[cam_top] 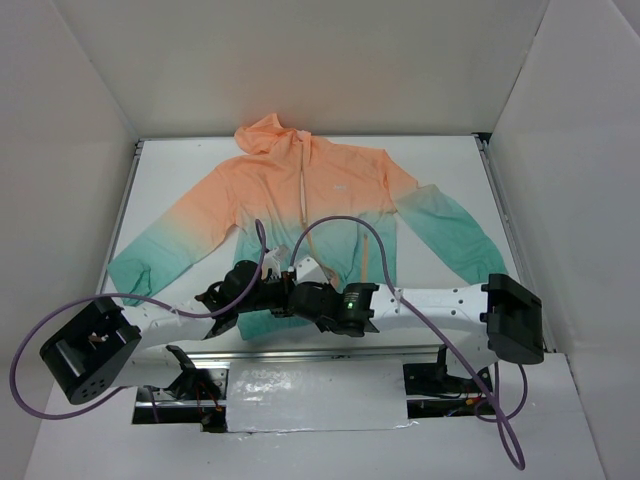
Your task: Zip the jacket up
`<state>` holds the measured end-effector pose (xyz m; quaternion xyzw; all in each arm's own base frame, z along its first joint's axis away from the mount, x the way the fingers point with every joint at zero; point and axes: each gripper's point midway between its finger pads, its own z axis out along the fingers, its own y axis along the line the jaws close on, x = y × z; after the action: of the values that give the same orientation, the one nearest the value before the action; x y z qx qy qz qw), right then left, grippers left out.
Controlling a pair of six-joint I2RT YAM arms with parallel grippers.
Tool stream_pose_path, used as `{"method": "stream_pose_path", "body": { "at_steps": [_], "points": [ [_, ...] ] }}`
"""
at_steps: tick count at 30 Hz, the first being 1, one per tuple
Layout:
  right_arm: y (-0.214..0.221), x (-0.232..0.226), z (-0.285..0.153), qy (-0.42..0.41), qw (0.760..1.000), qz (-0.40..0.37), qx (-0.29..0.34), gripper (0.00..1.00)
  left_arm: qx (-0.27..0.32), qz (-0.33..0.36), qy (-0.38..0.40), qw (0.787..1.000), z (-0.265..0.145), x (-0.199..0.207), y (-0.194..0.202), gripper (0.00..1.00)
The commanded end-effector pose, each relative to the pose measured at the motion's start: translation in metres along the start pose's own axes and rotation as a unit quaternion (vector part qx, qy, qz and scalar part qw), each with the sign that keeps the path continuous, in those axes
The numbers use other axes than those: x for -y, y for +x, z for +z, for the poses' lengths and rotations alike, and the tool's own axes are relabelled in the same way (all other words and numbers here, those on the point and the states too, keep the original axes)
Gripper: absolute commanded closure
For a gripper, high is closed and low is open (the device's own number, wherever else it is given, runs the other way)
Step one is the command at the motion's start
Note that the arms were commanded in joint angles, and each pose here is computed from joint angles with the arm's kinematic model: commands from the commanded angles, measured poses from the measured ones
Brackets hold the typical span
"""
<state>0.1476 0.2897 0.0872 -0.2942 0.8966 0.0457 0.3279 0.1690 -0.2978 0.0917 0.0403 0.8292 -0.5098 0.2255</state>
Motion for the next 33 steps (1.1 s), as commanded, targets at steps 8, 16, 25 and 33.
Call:
{"method": "stream_pose_path", "body": {
  "at_steps": [8, 16, 25, 33],
  "points": [
    [0.003, 0.001, -0.001, 0.003, 1.0, -0.006, -0.008, 0.73, 0.014, 0.015, 0.033, 0.999, 0.002, 0.021, -0.012, 1.0],
    [0.017, 0.004, 0.008, 0.011, 1.0, -0.013, -0.023, 0.72, 0.016, 0.016, 0.036, 0.999, 0.001, 0.023, -0.013, 1.0],
    [0.017, 0.004, 0.01, 0.008, 1.0, -0.009, -0.015, 0.76, 0.017, 0.019, 0.039, 0.999, 0.0, 0.025, -0.014, 1.0],
    [0.005, 0.006, 0.01, 0.015, 1.0, -0.012, 0.003, 0.97, 0.014, 0.025, 0.044, 0.999, -0.001, 0.027, -0.013, 1.0]
  ]
}}
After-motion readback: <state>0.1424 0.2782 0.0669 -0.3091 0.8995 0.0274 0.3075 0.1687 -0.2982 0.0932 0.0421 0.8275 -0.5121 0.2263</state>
